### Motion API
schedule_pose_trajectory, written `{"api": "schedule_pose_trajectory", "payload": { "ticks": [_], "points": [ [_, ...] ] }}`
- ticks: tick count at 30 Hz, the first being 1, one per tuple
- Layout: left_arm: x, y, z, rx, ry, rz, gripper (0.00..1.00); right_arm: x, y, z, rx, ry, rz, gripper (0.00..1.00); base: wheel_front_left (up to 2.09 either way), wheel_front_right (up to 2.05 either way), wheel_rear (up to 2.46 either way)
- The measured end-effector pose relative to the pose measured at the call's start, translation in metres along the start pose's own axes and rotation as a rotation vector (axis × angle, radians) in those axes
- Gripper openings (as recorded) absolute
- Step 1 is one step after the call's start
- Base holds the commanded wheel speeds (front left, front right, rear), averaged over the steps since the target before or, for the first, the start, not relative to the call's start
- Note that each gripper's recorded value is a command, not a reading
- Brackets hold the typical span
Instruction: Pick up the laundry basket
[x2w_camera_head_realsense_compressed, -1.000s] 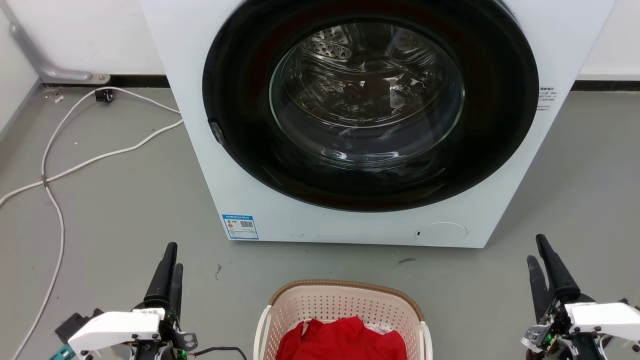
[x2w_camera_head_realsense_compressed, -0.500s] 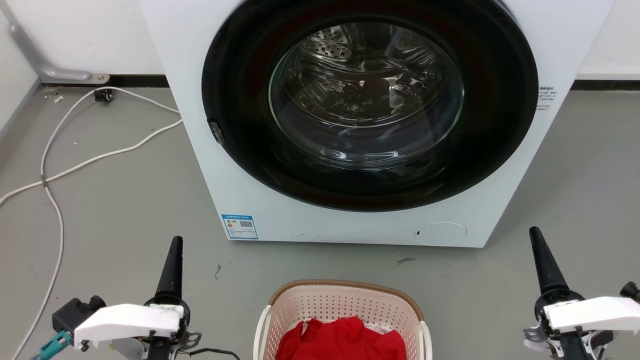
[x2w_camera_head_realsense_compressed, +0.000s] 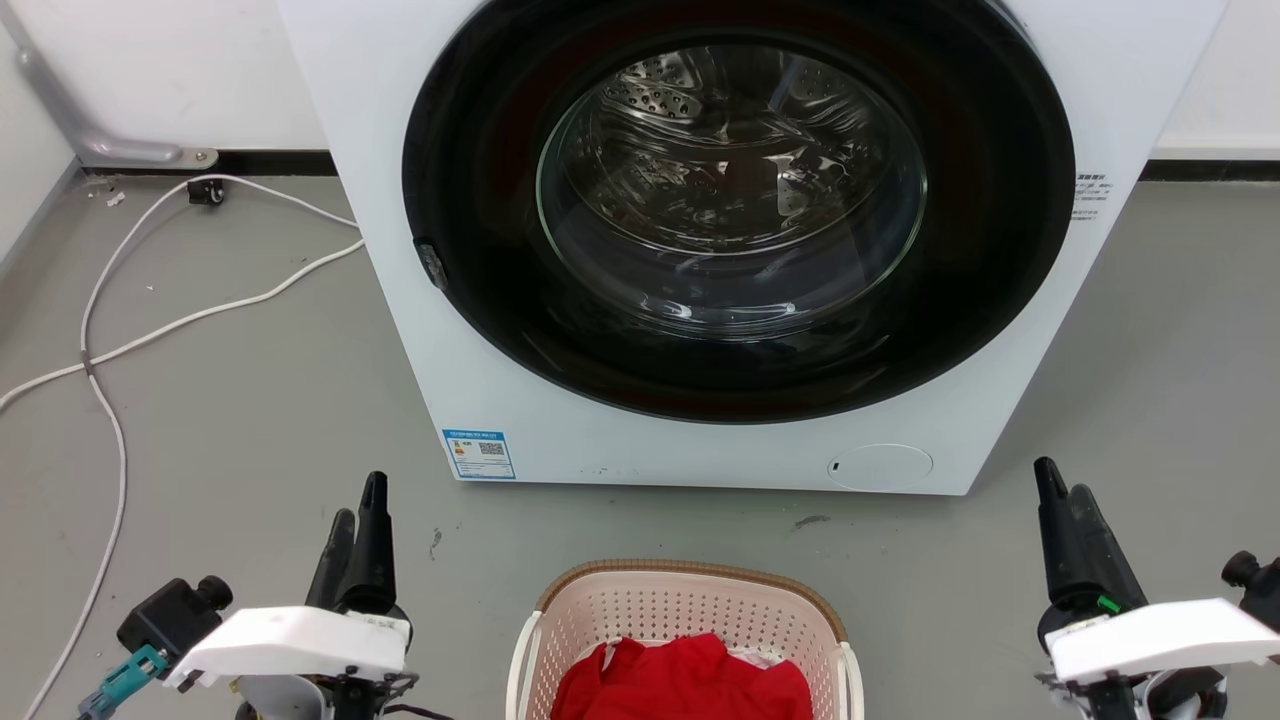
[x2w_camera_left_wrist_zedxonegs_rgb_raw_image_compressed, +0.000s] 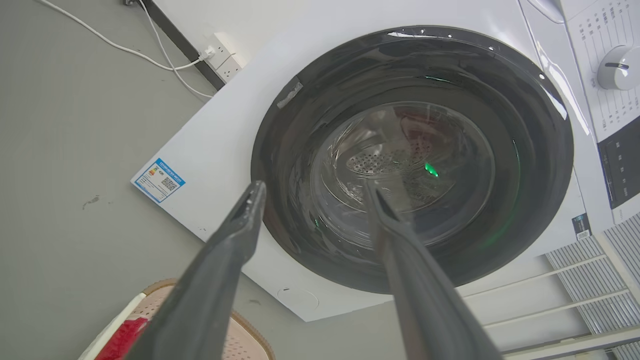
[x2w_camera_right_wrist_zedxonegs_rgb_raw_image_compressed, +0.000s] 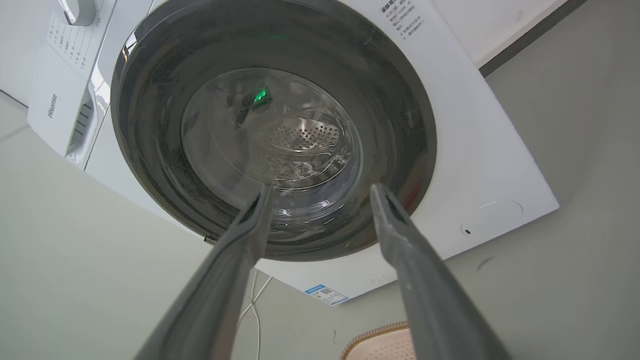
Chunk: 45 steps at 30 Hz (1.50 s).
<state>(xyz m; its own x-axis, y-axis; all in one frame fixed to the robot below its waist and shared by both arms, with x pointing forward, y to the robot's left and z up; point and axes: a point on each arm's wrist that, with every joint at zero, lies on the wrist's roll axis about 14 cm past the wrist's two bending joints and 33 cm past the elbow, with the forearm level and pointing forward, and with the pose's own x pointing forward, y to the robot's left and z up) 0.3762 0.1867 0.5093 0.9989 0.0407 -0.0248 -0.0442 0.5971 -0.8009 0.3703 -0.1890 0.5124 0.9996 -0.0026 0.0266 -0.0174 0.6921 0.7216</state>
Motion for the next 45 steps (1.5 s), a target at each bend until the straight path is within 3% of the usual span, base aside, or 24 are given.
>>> {"api": "schedule_pose_trajectory", "payload": {
  "ticks": [18, 45],
  "points": [
    [-0.007, -0.007, 0.002, 0.235, -0.037, -0.026, 1.00, -0.006, 0.010, -0.003, -0.274, -0.009, 0.044, 1.00, 0.00, 0.00, 0.00],
    [-0.014, -0.015, -0.001, 0.510, -0.075, -0.066, 1.00, -0.015, 0.017, -0.010, -0.577, -0.013, 0.099, 1.00, 0.00, 0.00, 0.00]
  ]
}}
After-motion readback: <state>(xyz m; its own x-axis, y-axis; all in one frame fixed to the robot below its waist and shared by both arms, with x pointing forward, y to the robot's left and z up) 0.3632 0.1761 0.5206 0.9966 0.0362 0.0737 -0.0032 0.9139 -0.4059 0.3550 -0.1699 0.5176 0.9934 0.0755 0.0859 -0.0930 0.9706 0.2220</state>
